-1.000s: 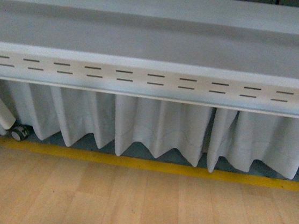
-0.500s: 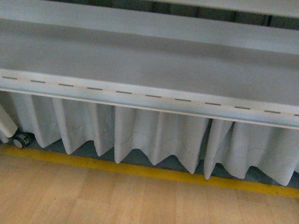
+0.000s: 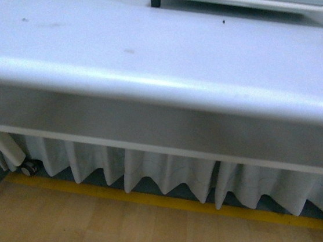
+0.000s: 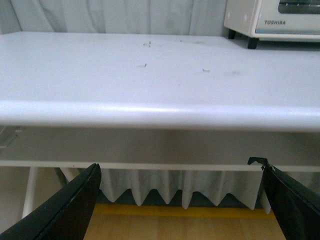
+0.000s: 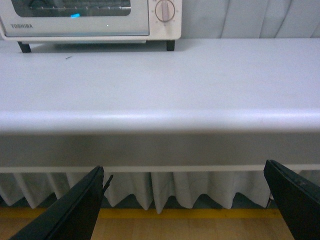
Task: Open oven
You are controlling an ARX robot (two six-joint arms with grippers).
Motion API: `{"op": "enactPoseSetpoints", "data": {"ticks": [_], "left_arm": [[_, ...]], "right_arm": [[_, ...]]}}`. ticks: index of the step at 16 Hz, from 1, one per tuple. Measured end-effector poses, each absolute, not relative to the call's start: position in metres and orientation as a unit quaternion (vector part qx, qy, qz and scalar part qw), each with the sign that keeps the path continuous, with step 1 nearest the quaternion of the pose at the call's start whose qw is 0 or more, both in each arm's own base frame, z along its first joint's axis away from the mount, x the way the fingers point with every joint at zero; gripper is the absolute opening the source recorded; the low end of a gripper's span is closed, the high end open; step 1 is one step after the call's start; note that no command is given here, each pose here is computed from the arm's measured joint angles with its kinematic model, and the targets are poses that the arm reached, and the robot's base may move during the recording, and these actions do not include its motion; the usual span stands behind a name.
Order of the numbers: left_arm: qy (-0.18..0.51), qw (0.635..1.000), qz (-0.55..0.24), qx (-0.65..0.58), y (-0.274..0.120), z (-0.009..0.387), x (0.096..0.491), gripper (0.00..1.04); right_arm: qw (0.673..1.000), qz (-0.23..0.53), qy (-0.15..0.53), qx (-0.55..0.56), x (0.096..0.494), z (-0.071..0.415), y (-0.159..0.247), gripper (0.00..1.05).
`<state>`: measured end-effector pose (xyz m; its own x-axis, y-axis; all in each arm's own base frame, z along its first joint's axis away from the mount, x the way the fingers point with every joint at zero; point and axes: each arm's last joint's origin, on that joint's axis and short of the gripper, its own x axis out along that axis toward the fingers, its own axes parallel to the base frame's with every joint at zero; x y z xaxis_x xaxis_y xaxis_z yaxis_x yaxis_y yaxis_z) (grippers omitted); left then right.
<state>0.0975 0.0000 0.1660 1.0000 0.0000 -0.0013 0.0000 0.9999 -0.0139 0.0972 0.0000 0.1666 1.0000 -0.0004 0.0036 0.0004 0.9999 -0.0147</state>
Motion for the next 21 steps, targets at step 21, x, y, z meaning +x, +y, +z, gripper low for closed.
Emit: {"op": "enactPoseSetpoints", "data": {"ticks": [21], "left_arm": [[0.0, 1.0, 0.0, -0.007, 0.0, 0.1661, 0.0975, 0.98]], "right_arm": [[1.0, 0.0, -0.001, -0.007, 0.0973, 0.1665, 0.0, 0.98]]}}
